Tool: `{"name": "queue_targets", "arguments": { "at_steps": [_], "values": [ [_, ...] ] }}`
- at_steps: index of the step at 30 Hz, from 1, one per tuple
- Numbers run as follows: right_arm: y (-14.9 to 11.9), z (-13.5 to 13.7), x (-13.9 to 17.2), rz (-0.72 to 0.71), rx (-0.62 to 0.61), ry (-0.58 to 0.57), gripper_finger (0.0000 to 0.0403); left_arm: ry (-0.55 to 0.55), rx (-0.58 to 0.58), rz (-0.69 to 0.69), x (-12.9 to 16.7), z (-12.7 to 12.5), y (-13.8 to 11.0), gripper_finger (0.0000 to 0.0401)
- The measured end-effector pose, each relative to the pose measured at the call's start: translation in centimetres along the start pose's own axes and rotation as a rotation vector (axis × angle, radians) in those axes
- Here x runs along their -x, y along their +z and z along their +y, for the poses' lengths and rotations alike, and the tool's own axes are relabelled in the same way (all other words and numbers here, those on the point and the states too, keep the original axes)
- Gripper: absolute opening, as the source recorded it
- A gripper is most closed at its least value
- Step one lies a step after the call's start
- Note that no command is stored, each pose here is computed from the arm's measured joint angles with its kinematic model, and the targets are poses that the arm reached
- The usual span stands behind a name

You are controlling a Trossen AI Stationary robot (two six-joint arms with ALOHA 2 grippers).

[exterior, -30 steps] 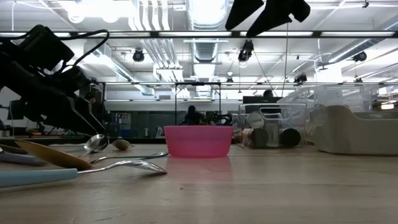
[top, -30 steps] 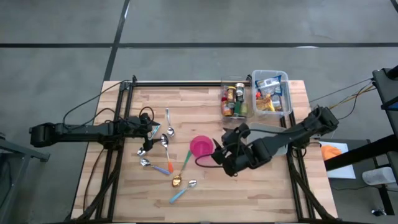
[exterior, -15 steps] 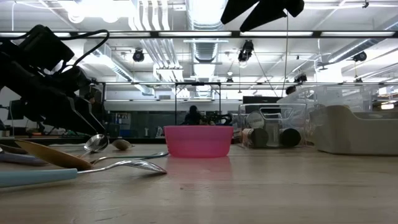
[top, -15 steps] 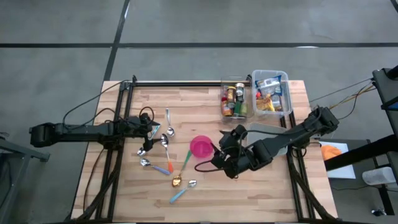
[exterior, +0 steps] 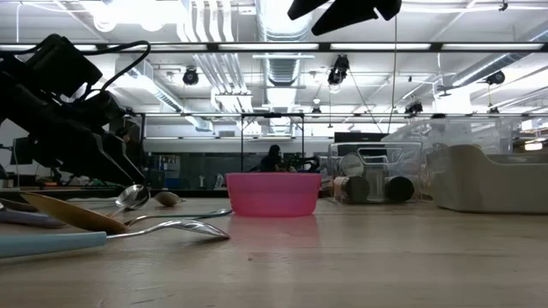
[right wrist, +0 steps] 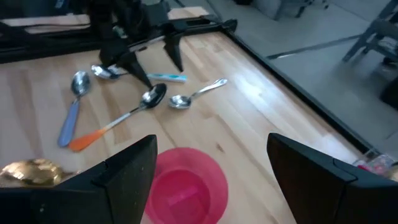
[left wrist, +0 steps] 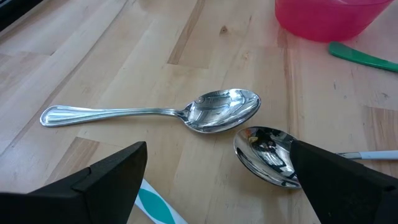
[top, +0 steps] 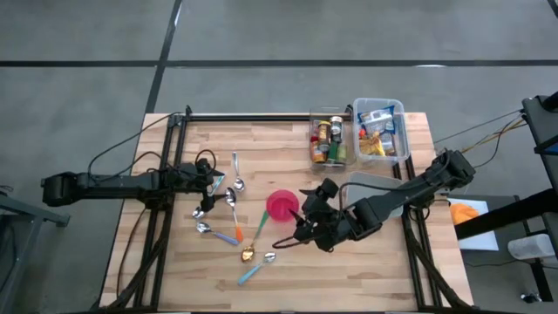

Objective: Pick & Place Food Item
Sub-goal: Put the blue spoon into the gray bin

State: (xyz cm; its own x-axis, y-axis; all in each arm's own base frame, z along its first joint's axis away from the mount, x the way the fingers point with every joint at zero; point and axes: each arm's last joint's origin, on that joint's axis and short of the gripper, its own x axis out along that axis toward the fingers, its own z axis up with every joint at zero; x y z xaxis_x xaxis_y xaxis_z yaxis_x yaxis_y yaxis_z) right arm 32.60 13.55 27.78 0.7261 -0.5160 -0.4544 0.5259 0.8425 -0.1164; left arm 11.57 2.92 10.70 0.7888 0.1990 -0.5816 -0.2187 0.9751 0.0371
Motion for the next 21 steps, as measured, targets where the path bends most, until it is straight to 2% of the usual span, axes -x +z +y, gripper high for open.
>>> {"name": "queue_targets", "arguments": {
  "at_steps": [7, 12, 18, 21],
  "values": [
    [-0.5, 0.8, 0.0, -0.002, -0.004, 0.098, 0.0302, 0.0, 0.0, 0.0, 0.0, 0.0, 0.0, 0.0396],
    [-1.5, 1.9, -0.5, -0.037, 0.101, 0.272, 0.0302, 0.0, 0.0, 0.0, 0.0, 0.0, 0.0, 0.0396],
    [-3.0, 2.7, -1.5, -0.143, 0.118, 0.464, 0.0302, 0.0, 0.0, 0.0, 0.0, 0.0, 0.0, 0.0396],
    [-4.0, 3.2, -2.1, -0.207, 0.184, 0.533, 0.0302, 0.0, 0.0, 0.0, 0.0, 0.0, 0.0, 0.0396]
  ]
}}
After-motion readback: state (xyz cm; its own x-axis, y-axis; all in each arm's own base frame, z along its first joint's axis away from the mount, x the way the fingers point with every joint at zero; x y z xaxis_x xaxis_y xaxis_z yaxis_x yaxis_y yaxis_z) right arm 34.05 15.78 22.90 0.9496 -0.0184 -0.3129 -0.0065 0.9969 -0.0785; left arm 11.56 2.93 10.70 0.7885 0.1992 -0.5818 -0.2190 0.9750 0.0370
